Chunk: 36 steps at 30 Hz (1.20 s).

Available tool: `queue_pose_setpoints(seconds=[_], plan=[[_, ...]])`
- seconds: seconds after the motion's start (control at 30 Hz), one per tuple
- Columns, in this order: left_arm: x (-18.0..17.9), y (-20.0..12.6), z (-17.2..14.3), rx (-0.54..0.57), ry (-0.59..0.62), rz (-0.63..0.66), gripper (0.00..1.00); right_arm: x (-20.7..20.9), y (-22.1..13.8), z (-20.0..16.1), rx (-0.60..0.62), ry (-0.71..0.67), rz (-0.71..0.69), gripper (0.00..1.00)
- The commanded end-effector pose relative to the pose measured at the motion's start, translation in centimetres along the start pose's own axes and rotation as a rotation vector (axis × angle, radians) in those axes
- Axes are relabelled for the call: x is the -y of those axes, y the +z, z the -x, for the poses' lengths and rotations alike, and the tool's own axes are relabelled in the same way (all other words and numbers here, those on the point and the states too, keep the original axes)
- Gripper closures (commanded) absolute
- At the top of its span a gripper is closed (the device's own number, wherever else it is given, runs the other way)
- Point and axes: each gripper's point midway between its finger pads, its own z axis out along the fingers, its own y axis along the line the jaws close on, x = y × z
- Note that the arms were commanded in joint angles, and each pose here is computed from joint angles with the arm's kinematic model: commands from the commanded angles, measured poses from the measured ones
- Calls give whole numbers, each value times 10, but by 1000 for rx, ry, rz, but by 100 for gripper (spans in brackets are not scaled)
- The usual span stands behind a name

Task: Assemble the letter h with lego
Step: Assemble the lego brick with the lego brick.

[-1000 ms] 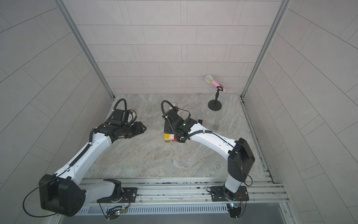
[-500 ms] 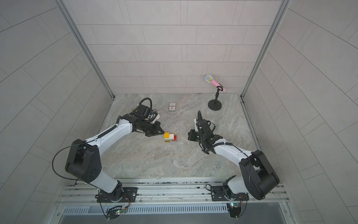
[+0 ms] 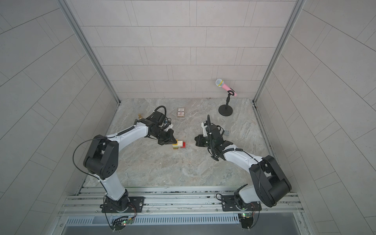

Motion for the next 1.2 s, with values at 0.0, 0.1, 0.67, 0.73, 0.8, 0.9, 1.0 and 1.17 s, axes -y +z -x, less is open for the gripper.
queue_pose_setpoints(seconds=[0.0,0.1,0.67,0.73,0.8,0.9,1.0,1.17], plan=[[-36,15,-9,-46,-47,127,100,-4,-1,7,13,-11,11,97],[-43,16,-12,-55,-55,150,100,-2,-2,7,13,-14,0,98],[20,-17,12,67,0,-29,96,13,-13,14,61,-19,-79,88],[22,-18,16,68,0,-25,96,13,-12,14,56,-19,-74,88],[20,-20,19,70,5,-10,96,14,-10,13,50,-18,-73,88],[12,-18,19,62,-6,6,96,14,-8,12,43,-20,-74,88],[-3,-9,10,30,-33,28,99,14,-9,12,43,-23,-75,88],[-28,1,-5,1,-62,81,100,14,-9,13,43,-26,-81,88]])
